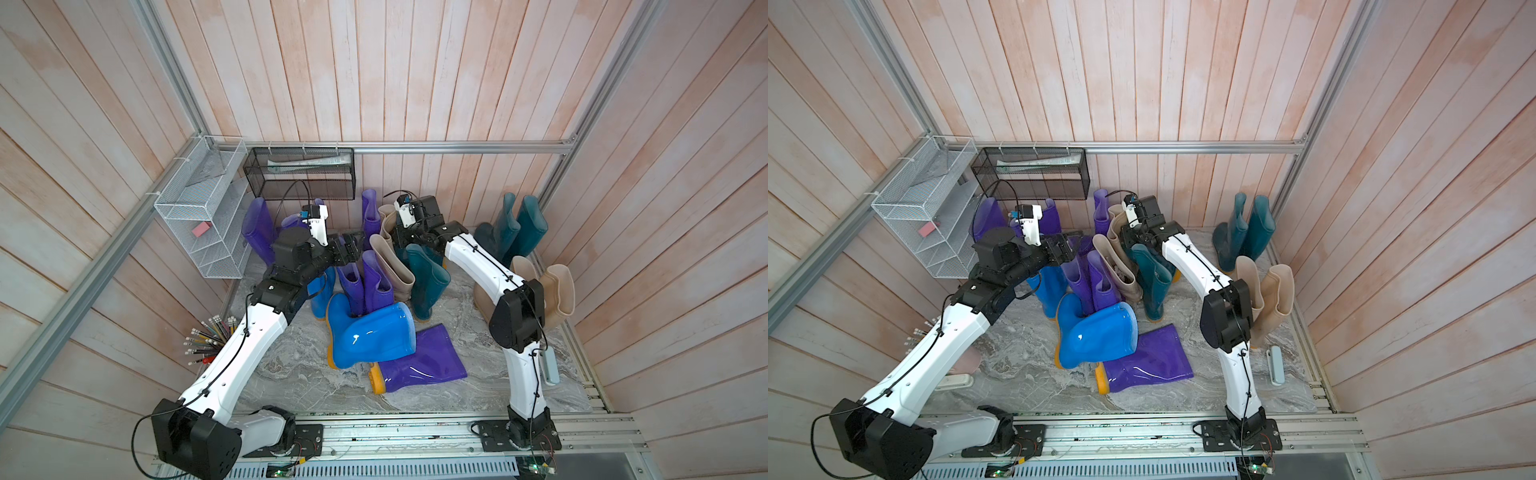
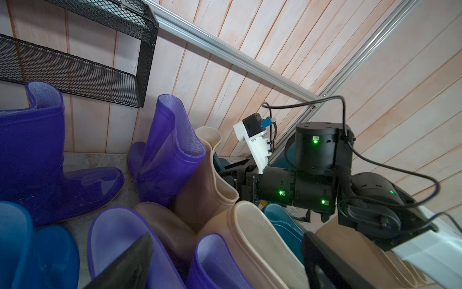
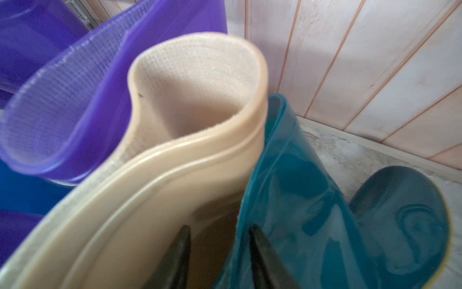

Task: Match and arrange rain boots in pairs
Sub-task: Adjust the rain boot at the center of the board.

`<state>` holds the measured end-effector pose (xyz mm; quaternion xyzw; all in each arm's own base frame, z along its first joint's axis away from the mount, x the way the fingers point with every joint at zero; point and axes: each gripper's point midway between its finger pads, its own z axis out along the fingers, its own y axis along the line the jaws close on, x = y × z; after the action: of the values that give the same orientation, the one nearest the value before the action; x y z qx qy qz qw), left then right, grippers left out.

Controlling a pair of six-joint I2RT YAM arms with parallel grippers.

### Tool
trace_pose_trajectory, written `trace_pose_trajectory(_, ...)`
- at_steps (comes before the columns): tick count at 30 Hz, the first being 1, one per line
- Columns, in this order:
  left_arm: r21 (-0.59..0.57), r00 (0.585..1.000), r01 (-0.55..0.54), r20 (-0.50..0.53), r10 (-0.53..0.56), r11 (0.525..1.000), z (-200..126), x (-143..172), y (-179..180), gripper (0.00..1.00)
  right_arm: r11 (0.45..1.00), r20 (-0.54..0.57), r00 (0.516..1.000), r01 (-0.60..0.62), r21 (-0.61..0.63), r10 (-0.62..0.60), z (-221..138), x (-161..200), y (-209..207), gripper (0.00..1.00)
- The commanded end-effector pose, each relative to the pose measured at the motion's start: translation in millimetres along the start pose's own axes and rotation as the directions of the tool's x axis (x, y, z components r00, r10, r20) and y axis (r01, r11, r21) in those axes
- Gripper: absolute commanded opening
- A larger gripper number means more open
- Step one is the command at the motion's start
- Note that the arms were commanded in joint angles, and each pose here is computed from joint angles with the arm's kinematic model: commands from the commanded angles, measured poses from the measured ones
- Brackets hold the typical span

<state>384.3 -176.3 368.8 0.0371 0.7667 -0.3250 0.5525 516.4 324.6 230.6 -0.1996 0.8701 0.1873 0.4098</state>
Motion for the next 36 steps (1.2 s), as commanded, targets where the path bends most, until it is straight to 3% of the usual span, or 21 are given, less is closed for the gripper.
trace_pose_trajectory(1, 0.011, 1.000, -0.001, 0.003, 0.001, 1.000, 2.8, 0.6, 1.1, 0.95, 0.990, -0.012, 0.999, -0.045, 0.135, 0.047, -13.2, 3.5, -44.2, 0.16)
trace_pose_trajectory(4, 0.012, 1.000, 0.001, -0.001, -0.001, 1.000, 3.5, 1.9, 1.4, 0.95, 0.983, 0.054, 0.994, -0.102, 0.155, 0.095, -31.6, -12.7, -66.0, 0.00)
trace_pose_trajectory(15, 0.027, 1.000, 0.001, 0.001, -0.002, 1.000, 2.3, 0.8, -2.1, 0.95, 0.952, 0.184, 0.968, -0.210, 0.223, 0.171, -96.2, -20.8, -127.3, 0.00)
trace_pose_trajectory(23, 0.032, 1.000, 0.009, -0.002, -0.009, 0.999, 2.8, 2.0, -2.4, 0.95, 0.938, 0.159, 0.969, -0.228, 0.259, 0.191, -129.9, 3.4, -152.4, 0.00)
trace_pose_trajectory(30, 0.053, 1.000, 0.023, -0.011, -0.022, 0.998, 4.8, 4.1, -5.1, 0.95, 0.903, 0.200, 0.953, -0.284, 0.322, 0.229, -165.2, 9.1, -191.8, 0.00)
trace_pose_trajectory(36, 0.060, 1.000, 0.021, -0.022, -0.020, 0.998, 5.9, 5.1, -6.1, 0.95, 0.886, 0.196, 0.946, -0.312, 0.343, 0.257, -166.2, 9.1, -205.6, 0.00)
